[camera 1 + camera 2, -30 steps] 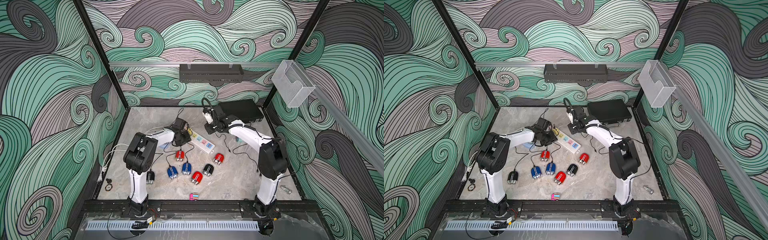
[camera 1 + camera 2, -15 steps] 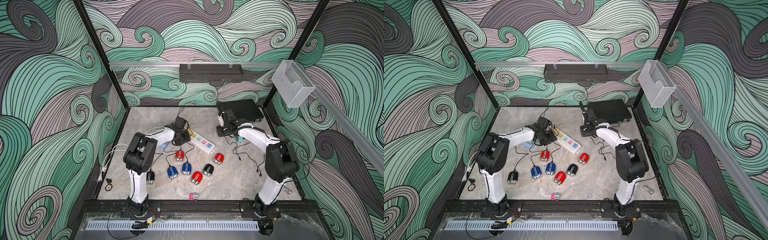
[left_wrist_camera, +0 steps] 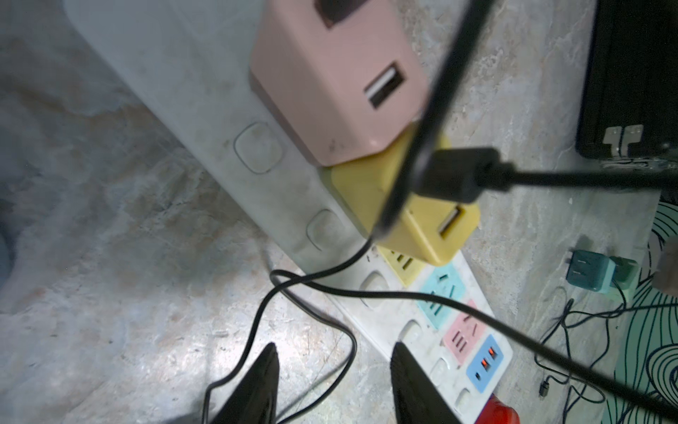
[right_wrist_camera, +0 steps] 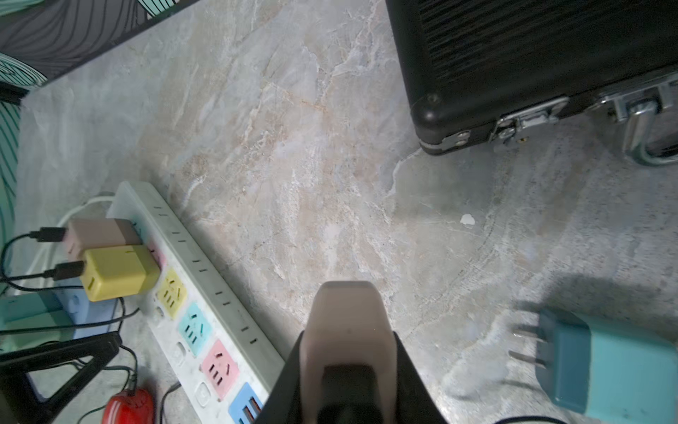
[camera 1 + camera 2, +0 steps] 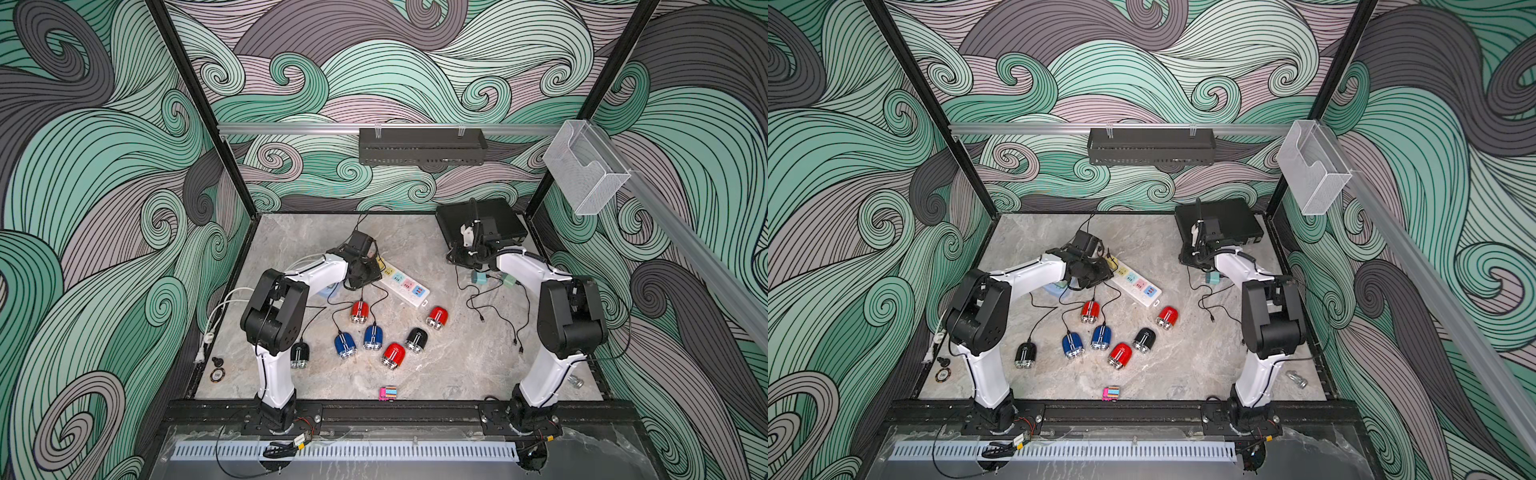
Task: Unplug the electric shaver
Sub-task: Place the plug at the center of the board.
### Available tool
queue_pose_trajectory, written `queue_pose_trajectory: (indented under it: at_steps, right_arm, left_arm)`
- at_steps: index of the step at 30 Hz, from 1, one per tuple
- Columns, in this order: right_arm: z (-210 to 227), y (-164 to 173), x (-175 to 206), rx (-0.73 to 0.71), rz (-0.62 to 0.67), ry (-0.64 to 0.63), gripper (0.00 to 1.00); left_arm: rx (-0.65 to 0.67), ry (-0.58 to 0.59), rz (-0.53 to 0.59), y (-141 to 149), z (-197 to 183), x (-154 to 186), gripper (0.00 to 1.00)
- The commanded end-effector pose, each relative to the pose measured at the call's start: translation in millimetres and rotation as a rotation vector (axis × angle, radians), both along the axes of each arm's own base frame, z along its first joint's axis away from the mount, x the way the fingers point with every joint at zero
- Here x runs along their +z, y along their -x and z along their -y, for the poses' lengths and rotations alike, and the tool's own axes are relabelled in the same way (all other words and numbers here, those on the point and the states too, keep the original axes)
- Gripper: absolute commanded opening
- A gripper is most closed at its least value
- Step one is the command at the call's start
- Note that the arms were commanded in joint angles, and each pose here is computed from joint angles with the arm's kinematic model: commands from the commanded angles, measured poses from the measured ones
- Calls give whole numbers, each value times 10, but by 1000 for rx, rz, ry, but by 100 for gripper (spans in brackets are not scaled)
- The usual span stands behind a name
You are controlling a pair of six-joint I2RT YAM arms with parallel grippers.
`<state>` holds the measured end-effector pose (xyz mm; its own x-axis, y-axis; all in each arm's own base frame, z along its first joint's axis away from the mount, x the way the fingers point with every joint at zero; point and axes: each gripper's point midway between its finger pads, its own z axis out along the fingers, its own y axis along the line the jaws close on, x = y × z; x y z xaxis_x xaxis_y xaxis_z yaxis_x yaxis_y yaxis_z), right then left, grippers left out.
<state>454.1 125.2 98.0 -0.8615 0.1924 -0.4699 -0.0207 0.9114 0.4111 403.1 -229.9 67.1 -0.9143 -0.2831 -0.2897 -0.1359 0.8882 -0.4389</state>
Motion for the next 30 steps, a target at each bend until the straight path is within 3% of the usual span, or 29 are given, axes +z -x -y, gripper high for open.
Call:
queue_pose_trajectory:
  at_steps: [1, 16, 30]
  right_arm:
    - [-98, -7, -135, -12, -48, -110, 26]
    - [-99, -7, -478, -60, -125, -229, 26]
    - [6, -19, -655, -101, -164, -238, 27]
  left_arm:
    - [-22, -5, 50, -19, 31, 246, 49]
    - [-36, -22, 88, 176, -62, 416, 49]
    - [-52, -48, 94, 361, -170, 419, 50]
